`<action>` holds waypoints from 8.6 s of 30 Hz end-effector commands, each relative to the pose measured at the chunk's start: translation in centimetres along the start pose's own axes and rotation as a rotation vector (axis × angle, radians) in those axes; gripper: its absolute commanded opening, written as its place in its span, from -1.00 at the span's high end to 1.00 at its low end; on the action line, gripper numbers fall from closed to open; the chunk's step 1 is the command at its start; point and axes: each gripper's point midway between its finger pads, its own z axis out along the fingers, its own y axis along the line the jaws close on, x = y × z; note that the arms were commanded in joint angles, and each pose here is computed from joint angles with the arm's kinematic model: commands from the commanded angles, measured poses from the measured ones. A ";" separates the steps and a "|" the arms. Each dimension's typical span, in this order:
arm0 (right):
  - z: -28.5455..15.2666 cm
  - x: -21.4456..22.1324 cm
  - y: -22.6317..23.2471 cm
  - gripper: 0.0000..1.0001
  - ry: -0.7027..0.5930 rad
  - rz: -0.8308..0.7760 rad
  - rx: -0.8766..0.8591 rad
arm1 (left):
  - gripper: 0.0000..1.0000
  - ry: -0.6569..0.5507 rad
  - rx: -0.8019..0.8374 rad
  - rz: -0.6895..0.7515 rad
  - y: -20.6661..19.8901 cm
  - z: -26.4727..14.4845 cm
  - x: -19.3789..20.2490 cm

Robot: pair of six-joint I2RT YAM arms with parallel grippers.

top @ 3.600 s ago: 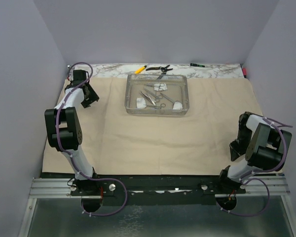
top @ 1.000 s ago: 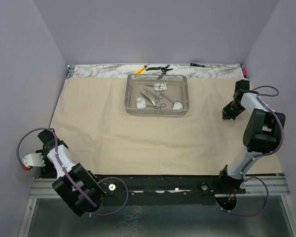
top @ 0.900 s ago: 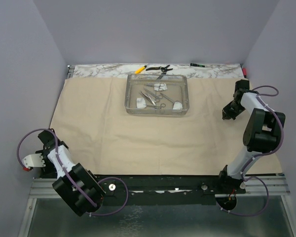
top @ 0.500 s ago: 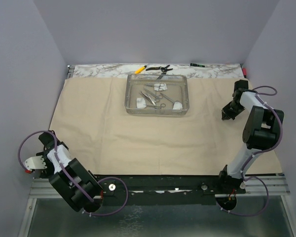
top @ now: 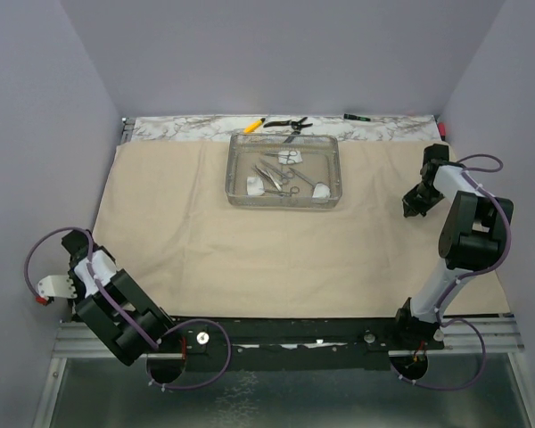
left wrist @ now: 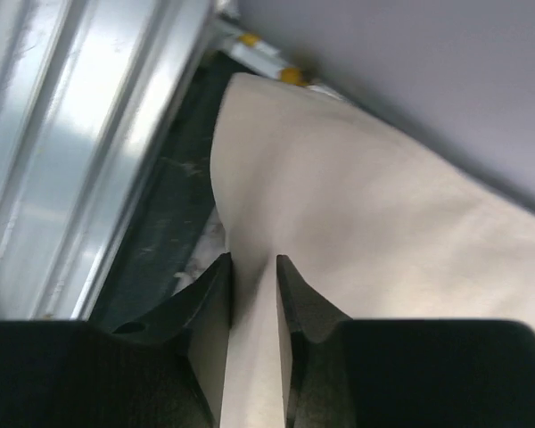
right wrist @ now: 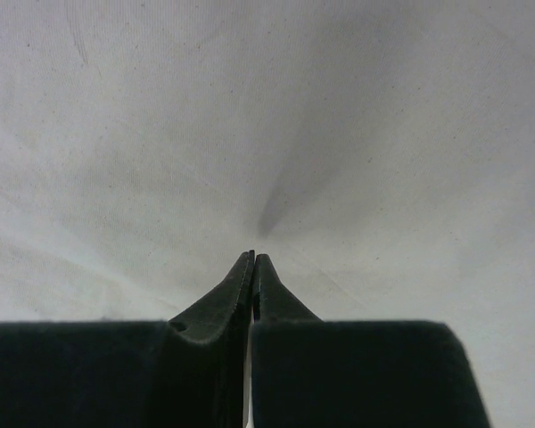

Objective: Open and lay out the surgical kit
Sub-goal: Smooth out the surgical kit at the center of the board.

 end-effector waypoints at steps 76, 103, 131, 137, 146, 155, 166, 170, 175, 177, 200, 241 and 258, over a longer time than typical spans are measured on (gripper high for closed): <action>-4.7 -12.4 6.6 -0.12 -0.327 -0.242 -0.295 | -0.12 0.275 1.029 0.902 -26.0 -18.8 14.5; 8.9 -13.7 8.9 -0.36 -0.257 -0.714 0.012 | -0.08 0.252 0.825 1.140 -32.5 -11.1 25.4; -1.6 -14.6 6.5 -0.30 -0.334 -0.443 0.091 | 0.03 0.184 0.901 1.119 -34.8 -18.9 17.7; 0.1 -10.5 2.4 -0.21 -0.254 -0.400 0.185 | 0.29 0.196 0.788 1.164 -29.3 -16.2 16.9; 1.6 -6.0 -1.4 -0.19 -0.180 -0.422 0.225 | 0.31 0.212 0.648 1.167 -23.3 -11.7 16.0; 4.6 -2.3 -3.3 -0.16 -0.074 -0.405 0.250 | 0.31 0.109 0.503 1.180 -22.4 -7.8 14.0; 5.5 -4.0 -5.7 -0.15 -0.123 -0.436 0.428 | 0.31 0.003 0.388 1.190 -23.8 -4.2 11.9; 4.6 -5.5 -4.5 -0.15 -0.153 -0.434 0.405 | 0.31 -0.008 0.403 1.185 -24.4 -4.6 11.6; 0.0 -9.0 -0.9 -0.16 -0.244 -0.402 0.274 | 0.29 -0.027 0.520 1.138 -26.7 -8.4 10.0; -2.3 -10.8 0.8 -0.17 -0.294 -0.400 0.216 | 0.25 0.003 0.618 1.110 -27.9 -11.0 9.9; -11.6 -3.5 12.6 -0.60 -0.288 -0.448 -0.182 | -0.50 0.185 1.410 1.131 -29.9 -33.3 15.1; 0.8 -2.3 -21.1 0.68 -0.072 -0.748 0.344 | -0.23 0.238 0.965 1.273 -17.9 -17.3 19.4; 0.6 0.0 -27.5 0.54 -0.022 -0.755 0.417 | -0.22 0.328 0.777 1.260 -16.8 -12.5 20.8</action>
